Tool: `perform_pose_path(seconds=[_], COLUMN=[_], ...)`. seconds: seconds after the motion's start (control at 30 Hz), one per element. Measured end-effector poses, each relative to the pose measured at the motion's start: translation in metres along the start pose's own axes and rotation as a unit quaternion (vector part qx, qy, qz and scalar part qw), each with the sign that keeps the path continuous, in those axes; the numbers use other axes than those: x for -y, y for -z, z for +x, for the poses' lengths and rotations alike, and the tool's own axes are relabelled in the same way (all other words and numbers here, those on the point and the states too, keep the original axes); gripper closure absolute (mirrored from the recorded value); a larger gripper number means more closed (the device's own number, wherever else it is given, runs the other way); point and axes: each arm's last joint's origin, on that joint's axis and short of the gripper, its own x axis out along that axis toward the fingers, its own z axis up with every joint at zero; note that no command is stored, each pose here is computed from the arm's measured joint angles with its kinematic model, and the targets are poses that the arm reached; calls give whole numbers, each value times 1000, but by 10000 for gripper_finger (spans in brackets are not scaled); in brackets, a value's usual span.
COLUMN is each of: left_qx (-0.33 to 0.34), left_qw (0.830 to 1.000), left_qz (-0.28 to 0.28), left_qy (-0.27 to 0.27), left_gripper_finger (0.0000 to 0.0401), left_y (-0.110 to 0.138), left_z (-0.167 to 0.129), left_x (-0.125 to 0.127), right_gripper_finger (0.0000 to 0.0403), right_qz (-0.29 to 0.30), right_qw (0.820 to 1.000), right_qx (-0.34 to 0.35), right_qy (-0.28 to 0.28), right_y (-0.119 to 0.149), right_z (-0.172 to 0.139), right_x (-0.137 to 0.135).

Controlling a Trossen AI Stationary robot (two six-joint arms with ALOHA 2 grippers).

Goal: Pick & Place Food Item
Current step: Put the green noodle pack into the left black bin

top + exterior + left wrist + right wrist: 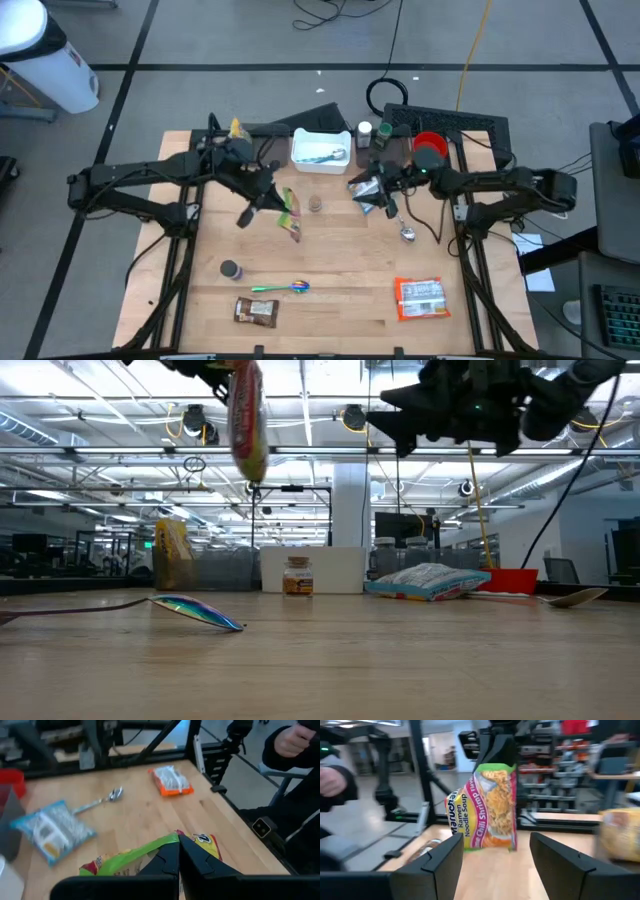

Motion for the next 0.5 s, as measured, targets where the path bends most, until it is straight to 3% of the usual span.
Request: perform_pose_path(seconds=[0.3, 0.5], left_qx=[5, -23], left_qw=[1000, 998], left_qz=[9, 16], left_qy=[29, 51], left_gripper_finger=[401, 401], left_y=[-1, -11], left_z=[28, 42], left_x=[4, 3], right_gripper_finger=[181, 181], right_qz=[6, 26], right_qw=[994, 989], right_qx=[-3, -9], right_qy=[-112, -147], right_y=[-13, -12], right_z=[51, 74], right_x=[32, 48])
